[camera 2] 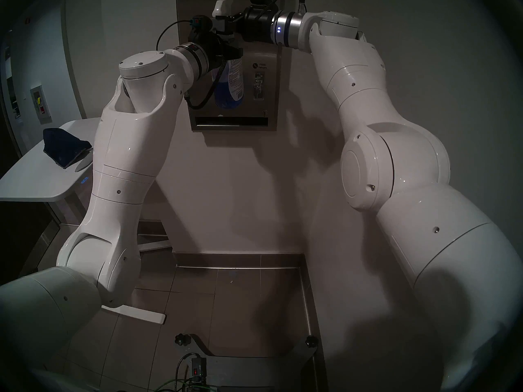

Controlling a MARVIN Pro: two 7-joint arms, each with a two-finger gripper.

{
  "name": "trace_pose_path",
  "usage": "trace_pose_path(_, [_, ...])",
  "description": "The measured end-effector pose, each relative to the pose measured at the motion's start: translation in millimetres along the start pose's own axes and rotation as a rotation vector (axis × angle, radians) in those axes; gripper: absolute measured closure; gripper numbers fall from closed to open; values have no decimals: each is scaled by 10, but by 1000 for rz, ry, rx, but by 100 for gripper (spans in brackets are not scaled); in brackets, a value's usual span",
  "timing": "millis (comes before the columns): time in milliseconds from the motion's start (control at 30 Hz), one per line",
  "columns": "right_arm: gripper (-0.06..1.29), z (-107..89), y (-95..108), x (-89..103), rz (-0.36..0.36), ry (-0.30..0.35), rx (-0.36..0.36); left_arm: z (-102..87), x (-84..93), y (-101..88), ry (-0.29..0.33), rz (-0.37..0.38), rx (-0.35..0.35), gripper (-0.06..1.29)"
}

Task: Pick up the cleaner bottle and spray the cleaner onto the surface

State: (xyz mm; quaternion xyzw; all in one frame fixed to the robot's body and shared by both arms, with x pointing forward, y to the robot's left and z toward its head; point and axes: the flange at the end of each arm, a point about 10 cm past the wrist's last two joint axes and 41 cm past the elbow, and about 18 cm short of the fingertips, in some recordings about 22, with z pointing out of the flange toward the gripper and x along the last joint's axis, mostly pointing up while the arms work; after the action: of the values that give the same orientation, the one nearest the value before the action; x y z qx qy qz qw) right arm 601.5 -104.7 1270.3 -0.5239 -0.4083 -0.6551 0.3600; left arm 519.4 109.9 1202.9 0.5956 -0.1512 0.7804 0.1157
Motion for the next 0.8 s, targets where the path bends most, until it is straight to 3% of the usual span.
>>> trace_pose_path(300, [0, 76, 1, -7, 1, 6, 10, -3, 11, -48, 5, -1, 15, 81])
trace_pose_path(333, [13, 83, 0, -7, 0, 7, 11, -4, 12, -54, 5, -1, 17, 81])
trace_pose_path(367, [75, 89, 0, -6, -1, 7, 13, -4, 14, -58, 5, 0, 18, 81])
trace_pose_path(567, [89, 100, 6, 8, -8, 11, 17, -4, 25, -63, 9, 1, 22, 81])
trace_pose_path(800, [90, 87, 22, 41, -19, 13, 17, -2, 35, -48, 14, 0, 15, 81])
